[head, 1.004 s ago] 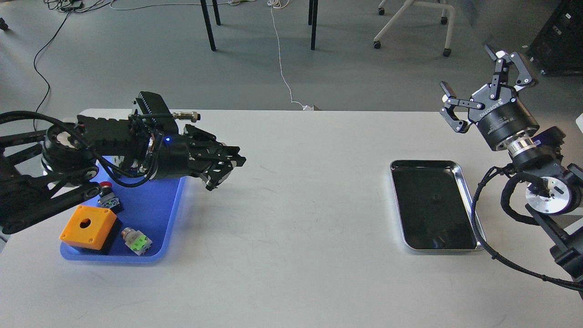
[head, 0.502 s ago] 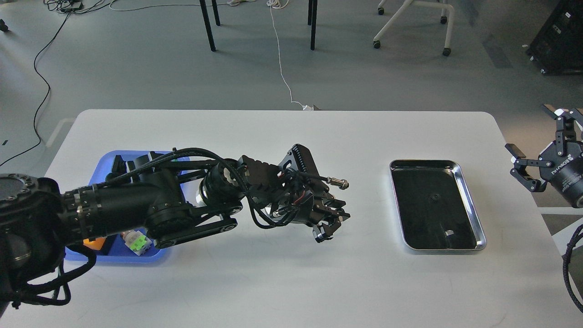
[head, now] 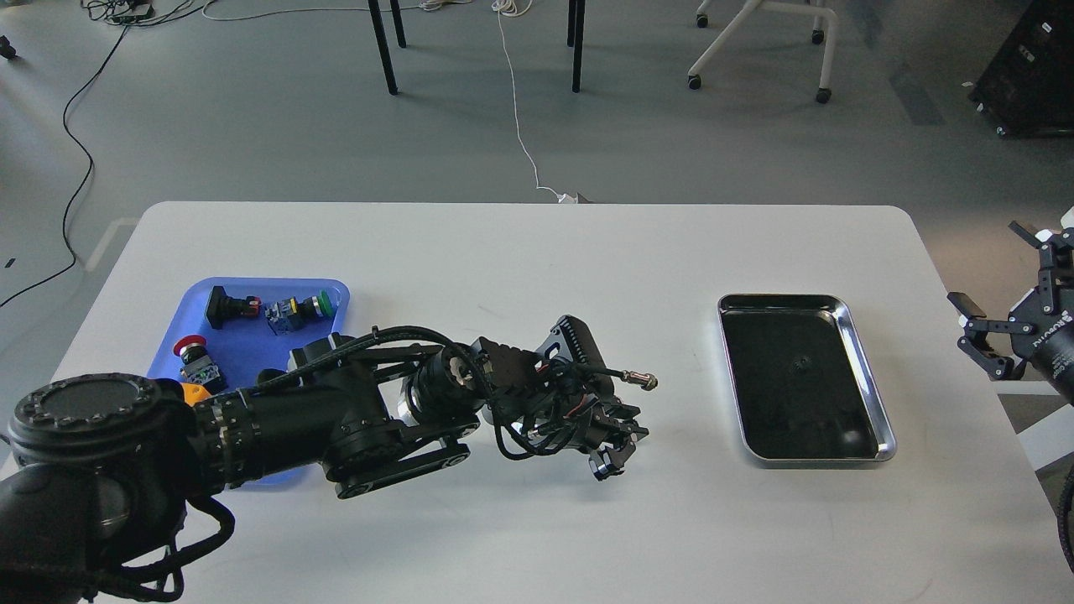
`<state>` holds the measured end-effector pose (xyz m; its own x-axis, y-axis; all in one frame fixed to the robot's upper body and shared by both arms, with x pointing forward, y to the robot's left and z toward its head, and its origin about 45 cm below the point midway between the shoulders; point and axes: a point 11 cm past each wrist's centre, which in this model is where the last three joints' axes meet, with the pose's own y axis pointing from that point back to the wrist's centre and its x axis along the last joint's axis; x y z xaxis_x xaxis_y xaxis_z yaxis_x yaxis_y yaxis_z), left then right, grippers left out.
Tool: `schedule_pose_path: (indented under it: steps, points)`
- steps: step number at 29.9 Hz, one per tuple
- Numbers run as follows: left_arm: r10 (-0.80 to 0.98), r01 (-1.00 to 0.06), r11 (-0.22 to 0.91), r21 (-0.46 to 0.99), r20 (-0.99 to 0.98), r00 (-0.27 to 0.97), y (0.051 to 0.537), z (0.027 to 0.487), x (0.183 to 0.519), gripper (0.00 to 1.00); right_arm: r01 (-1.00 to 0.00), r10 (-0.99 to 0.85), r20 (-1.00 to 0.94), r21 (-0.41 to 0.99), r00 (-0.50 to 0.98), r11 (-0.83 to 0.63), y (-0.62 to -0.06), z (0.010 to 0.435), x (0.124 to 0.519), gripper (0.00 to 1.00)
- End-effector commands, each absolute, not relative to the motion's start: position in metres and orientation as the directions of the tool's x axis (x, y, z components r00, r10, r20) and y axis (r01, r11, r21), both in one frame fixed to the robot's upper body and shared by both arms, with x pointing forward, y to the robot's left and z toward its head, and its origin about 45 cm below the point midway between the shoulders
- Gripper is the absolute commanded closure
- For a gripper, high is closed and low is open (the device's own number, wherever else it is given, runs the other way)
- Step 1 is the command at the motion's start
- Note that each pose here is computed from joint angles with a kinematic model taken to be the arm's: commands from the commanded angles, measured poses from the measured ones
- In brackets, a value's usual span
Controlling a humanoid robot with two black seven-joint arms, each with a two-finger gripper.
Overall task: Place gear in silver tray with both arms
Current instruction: 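Open the left gripper to set the gear on the table, then retract the left arm and move the right gripper toward the gear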
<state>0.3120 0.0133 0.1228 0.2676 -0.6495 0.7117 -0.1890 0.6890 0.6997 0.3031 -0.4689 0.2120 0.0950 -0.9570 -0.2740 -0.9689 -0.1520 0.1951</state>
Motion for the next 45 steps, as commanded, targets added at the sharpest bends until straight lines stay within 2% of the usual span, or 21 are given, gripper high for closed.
schedule_pose_path:
  steps: [1,3,6,7,13,15,20,26,30,35,38,41,45]
  points:
    - [-0.649,-0.19,0.688,0.7,0.711,0.269,0.014,0.123,0.313,0.71,-0.969,-0.955,-0.277,0.187,0.103,-0.159,-0.466,0.214,0.306,0.01]
    - [-0.648,-0.192,0.689,0.699,0.712,0.27,0.015,0.124,0.314,0.61,-0.97,-0.955,-0.278,0.18,0.107,-0.161,-0.465,0.216,0.309,0.01]
    - [-0.643,-0.194,0.691,0.697,0.714,0.276,0.017,0.125,0.315,0.37,-0.971,-0.954,-0.273,0.165,0.122,-0.171,-0.462,0.223,0.316,0.01]
    - [-0.64,-0.197,0.692,0.695,0.716,0.279,0.019,0.126,0.316,0.33,-0.972,-0.955,-0.27,0.158,0.126,-0.173,-0.462,0.226,0.318,0.01]
    - [-0.577,-0.247,0.715,0.654,0.752,0.319,0.035,0.141,0.336,0.27,-0.974,-0.955,-0.248,0.119,0.16,-0.194,-0.456,0.244,0.335,0.01]
    - [-0.466,-0.288,0.757,0.587,0.794,0.391,0.044,0.164,0.351,0.22,-0.971,-0.954,-0.239,0.11,0.182,-0.213,-0.451,0.255,0.344,0.01]
    - [-0.046,-0.443,0.812,0.381,0.797,0.602,0.086,0.224,0.397,0.21,-0.949,-0.95,-0.159,0.123,0.27,-0.291,-0.431,0.28,0.369,0.01]
    - [0.464,-0.634,0.759,0.152,0.556,0.69,0.149,0.272,0.436,0.1,-0.905,-0.916,-0.071,0.14,0.395,-0.401,-0.39,0.303,0.398,0.01]
    - [0.741,-0.757,0.653,0.015,0.193,0.643,0.203,0.299,0.454,0.03,-0.878,-0.891,-0.006,0.172,0.453,-0.448,-0.366,0.305,0.423,0.01]
    - [0.867,-0.884,0.464,-0.055,-0.178,0.466,0.269,0.311,0.473,0.02,-0.806,-0.8,0.147,0.232,0.582,-0.544,-0.305,0.311,0.453,0.01]
    - [0.874,-0.916,0.393,-0.084,-0.274,0.4,0.302,0.315,0.477,0.02,-0.719,-0.668,0.269,0.306,0.694,-0.624,-0.255,0.308,0.458,0.01]
    - [0.849,-0.922,0.367,-0.124,-0.36,0.387,0.325,0.317,0.472,0.02,-0.619,-0.477,0.403,0.4,0.781,-0.676,-0.211,0.302,0.455,0.01]
    - [0.832,-0.935,0.324,-0.146,-0.427,0.355,0.344,0.314,0.466,0.02,-0.494,-0.213,0.516,0.501,0.83,-0.711,-0.165,0.289,0.443,0.01]
